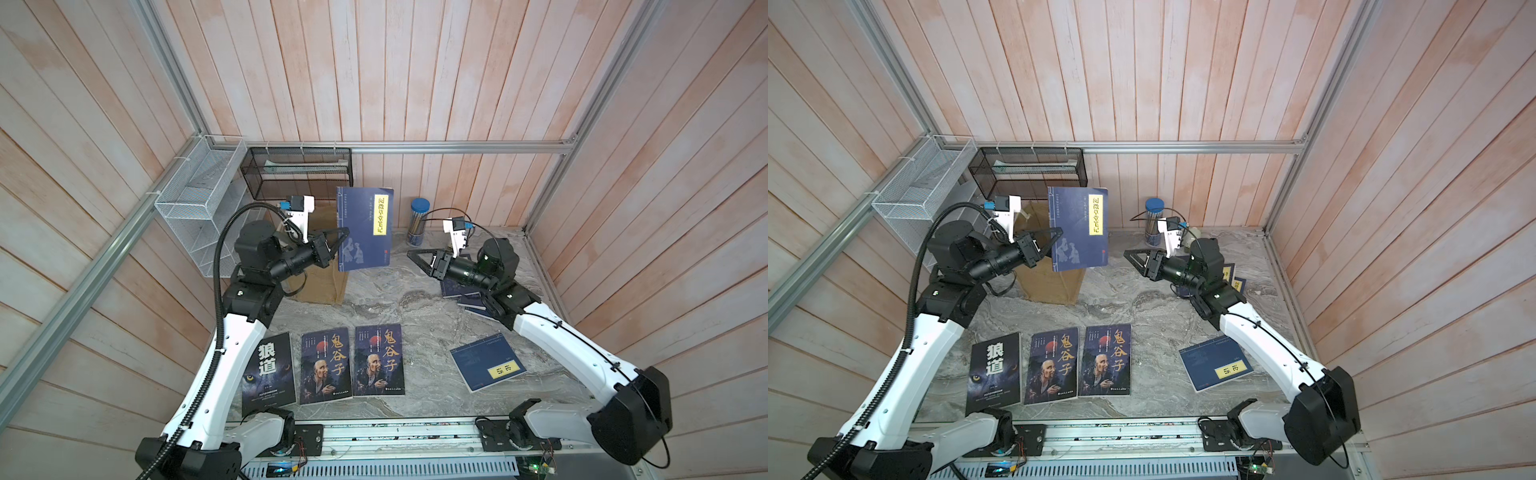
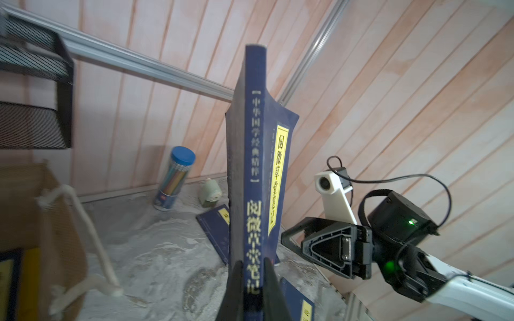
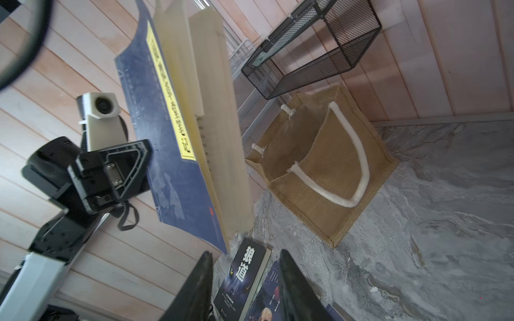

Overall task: Put the books into the canvas bag
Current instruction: Pick up the book from the center of the board, then place the book in the canvas bag.

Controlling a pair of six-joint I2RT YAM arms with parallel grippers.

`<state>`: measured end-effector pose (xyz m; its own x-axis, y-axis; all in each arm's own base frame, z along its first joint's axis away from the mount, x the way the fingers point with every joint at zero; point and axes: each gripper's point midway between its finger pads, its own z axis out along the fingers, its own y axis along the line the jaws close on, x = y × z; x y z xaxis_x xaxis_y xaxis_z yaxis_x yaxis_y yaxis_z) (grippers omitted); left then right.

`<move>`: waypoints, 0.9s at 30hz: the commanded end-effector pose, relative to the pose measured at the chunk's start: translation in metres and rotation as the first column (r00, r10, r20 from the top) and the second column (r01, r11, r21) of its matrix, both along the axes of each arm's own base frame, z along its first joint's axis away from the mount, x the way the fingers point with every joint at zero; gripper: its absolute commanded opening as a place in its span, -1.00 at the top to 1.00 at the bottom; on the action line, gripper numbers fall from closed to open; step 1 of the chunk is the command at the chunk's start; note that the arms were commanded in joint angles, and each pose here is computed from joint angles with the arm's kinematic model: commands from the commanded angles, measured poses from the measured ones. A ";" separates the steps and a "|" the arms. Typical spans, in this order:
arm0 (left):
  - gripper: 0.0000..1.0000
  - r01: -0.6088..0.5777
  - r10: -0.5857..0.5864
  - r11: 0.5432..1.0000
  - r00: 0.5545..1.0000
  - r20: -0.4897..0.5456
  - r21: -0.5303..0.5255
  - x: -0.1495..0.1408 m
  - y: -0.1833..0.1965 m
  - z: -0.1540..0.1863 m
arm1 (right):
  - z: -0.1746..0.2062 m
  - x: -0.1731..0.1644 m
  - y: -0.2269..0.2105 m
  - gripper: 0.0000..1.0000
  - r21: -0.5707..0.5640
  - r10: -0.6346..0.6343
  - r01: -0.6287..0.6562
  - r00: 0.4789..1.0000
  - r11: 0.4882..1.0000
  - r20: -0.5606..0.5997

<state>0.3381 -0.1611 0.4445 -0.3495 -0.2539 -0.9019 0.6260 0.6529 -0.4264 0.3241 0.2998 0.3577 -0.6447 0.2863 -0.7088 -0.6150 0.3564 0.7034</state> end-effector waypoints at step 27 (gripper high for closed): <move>1.00 -0.232 0.393 0.735 0.912 -0.121 0.637 0.151 0.104 -0.110 | -0.089 0.135 0.166 0.04 -0.132 -0.003 -0.019 0.987 0.991 -0.164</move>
<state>0.4893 -0.0606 0.3369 -0.5481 0.1233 -0.8273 0.2543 0.9668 -0.0243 0.4658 0.4521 0.2660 -0.7341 0.2180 -0.6431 -0.4871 0.4907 0.7224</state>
